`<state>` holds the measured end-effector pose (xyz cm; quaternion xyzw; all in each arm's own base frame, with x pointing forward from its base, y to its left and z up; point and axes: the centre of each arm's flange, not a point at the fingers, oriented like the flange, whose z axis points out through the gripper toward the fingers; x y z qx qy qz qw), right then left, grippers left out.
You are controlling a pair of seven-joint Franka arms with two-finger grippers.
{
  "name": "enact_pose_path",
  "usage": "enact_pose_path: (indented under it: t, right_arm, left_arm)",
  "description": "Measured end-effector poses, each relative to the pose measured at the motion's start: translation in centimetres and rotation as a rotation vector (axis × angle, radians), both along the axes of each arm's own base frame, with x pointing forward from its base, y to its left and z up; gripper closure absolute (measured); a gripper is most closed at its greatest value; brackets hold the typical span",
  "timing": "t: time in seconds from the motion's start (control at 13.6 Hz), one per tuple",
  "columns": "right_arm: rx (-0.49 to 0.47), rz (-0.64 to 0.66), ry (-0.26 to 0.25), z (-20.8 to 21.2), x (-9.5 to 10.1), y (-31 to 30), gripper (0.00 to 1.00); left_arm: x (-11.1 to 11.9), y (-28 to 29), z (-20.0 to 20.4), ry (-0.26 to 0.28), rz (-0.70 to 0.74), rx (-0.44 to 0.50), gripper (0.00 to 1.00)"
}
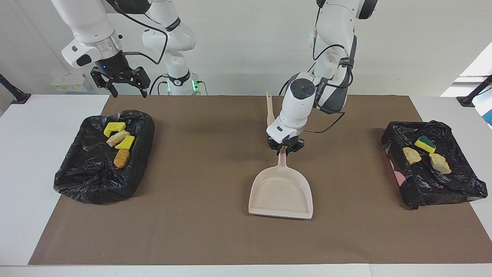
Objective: Sweep and dump trash in bin
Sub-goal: 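Carry the dustpan to the table center above the brush with the left gripper, then release the dustpan on the table and withdraw the left gripper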
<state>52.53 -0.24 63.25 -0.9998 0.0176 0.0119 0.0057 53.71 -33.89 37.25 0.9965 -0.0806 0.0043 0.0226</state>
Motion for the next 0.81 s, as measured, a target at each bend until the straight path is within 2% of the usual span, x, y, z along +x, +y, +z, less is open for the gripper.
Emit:
enact_pose_path:
  t: [0.22,0.29,0.51,0.59,0.73,0.81]
  right_arm:
    - [0.0,0.0,0.0,0.0,0.0,0.0,0.0]
    - [0.0,0.0,0.0,0.0,0.0,0.0,0.0]
    - [0.0,0.0,0.0,0.0,0.0,0.0,0.0]
    - [0.0,0.0,0.0,0.0,0.0,0.0,0.0]
    - [0.0,0.0,0.0,0.0,0.0,0.0,0.0]
    - [0.0,0.0,0.0,0.0,0.0,0.0,0.0]
  left_arm:
    - [-0.7,-1.6,-1.2,0.006,0.029,0.0,0.68]
    - [-0.8,-1.7,-1.2,0.006,0.03,0.0,0.61]
    - [-0.6,-1.4,-1.2,0.005,0.036,0.001,0.26]
    - [-0.5,-1.2,-1.1,0.011,0.039,0.006,0.26]
    - [-0.4,-0.1,-0.4,0.039,0.053,0.029,0.13]
    - [-0.3,1.0,0.6,0.056,0.059,0.044,0.13]
